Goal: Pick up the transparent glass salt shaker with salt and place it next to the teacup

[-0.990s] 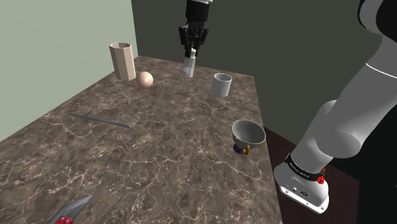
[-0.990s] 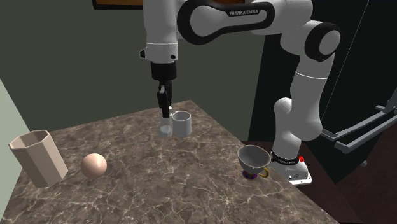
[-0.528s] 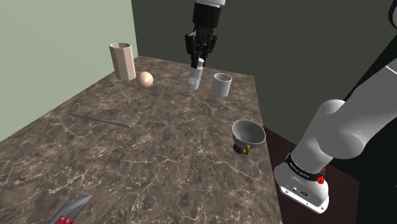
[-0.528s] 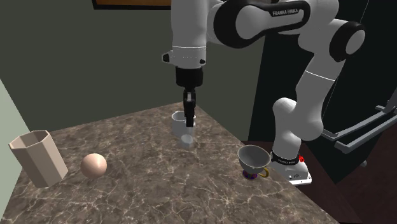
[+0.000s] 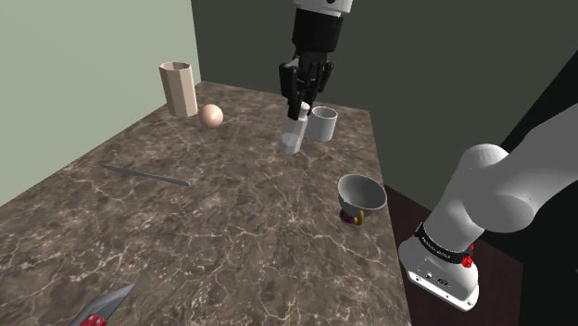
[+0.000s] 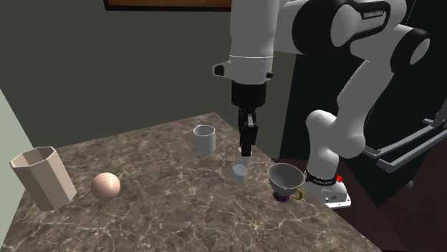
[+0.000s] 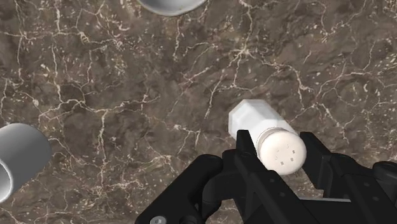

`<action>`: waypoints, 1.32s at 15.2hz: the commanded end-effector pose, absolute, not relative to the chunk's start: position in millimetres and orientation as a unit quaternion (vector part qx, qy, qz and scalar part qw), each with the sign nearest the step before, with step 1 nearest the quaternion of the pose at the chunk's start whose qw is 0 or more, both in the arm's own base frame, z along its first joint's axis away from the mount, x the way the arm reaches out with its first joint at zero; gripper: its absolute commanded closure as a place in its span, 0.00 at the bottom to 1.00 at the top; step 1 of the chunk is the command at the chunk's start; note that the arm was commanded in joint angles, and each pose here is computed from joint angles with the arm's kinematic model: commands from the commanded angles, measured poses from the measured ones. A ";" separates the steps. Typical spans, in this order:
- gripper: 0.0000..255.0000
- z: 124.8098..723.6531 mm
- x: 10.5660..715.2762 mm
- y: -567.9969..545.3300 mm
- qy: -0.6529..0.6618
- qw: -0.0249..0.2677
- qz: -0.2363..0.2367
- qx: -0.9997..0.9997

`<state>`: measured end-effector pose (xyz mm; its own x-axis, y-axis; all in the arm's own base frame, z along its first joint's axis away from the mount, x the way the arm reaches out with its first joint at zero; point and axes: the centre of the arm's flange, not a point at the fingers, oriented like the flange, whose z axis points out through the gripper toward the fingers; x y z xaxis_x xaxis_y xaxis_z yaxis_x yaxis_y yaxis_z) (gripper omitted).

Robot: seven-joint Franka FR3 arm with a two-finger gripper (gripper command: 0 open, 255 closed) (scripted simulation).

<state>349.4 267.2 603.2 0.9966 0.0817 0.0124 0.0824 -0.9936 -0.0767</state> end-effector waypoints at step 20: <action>1.00 576.0 164.9 385.7 -0.040 0.038 -0.005 -0.998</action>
